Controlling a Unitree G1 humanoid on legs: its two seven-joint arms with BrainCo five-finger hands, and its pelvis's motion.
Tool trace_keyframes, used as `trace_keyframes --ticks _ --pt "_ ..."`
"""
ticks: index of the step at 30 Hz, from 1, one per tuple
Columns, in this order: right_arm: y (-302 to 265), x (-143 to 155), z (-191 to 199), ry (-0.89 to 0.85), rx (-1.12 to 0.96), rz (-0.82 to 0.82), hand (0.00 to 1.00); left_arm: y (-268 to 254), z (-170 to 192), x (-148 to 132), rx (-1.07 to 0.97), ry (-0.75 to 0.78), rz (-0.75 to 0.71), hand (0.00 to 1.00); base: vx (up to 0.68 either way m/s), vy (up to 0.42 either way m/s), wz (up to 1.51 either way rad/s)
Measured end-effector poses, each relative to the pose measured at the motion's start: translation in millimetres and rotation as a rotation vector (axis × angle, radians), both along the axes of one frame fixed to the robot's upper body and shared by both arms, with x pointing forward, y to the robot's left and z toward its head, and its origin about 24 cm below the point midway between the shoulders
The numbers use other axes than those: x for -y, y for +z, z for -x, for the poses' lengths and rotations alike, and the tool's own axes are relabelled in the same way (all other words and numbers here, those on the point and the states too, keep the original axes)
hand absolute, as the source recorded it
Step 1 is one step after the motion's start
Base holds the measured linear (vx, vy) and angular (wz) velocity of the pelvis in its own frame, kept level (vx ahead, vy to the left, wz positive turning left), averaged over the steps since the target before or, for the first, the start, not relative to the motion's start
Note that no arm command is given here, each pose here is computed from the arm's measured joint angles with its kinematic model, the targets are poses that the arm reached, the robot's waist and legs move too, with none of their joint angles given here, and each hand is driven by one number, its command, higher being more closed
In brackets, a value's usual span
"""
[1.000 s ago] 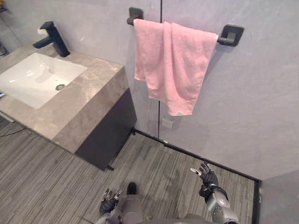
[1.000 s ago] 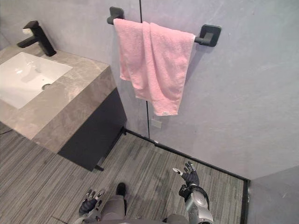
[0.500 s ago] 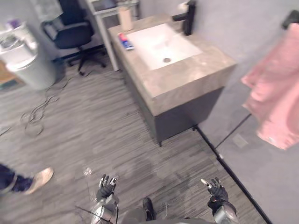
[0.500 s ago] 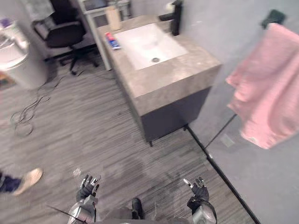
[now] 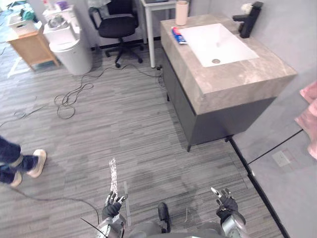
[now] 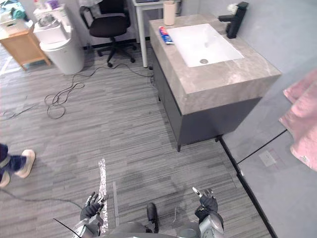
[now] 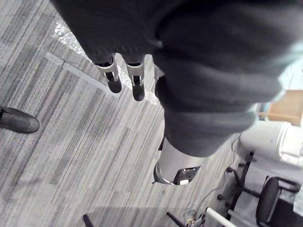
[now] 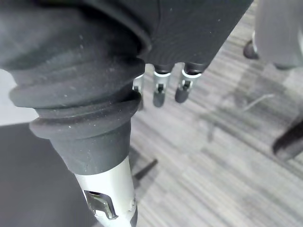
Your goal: Organize washtable
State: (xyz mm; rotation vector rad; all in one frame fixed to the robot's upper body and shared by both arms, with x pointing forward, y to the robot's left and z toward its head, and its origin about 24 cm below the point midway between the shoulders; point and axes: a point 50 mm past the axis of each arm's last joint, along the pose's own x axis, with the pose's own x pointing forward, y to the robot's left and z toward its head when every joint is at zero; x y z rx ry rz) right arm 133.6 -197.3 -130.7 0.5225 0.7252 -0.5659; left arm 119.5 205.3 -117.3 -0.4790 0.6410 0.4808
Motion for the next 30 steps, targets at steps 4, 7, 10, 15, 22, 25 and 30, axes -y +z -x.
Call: trace_keyframes --ticks 4,7,10,15,22,25,30 --pt "-2 -5 3 -0.016 -0.003 -0.026 0.0 -2 11 -9 -0.023 0.076 -0.012 0.0 -0.07 -0.096 0.64" --pt "2 -5 -3 -0.08 0.046 -0.075 0.0 -7 21 -3 -0.054 0.112 0.015 0.0 -0.08 -0.09 0.25" --pt "-6 -9 13 -0.227 0.026 -0.171 0.0 -12 32 5 -0.08 0.173 0.045 0.0 0.04 -0.032 0.04" --pt "-8 -19 16 -0.257 0.018 -0.211 0.0 -15 36 11 -0.099 0.181 0.061 0.0 0.02 -0.019 0.04" --pt "-4 -26 9 -0.133 0.029 -0.172 0.0 -15 35 11 -0.097 0.187 0.065 0.0 0.04 0.006 0.05" --pt "-2 -26 6 -0.132 0.044 -0.174 0.0 -15 34 11 -0.095 0.19 0.067 0.0 0.1 0.039 0.12" --pt "-2 -24 8 -0.139 0.044 -0.172 0.0 -14 36 1 -0.099 0.207 0.043 0.0 0.14 0.055 0.29"
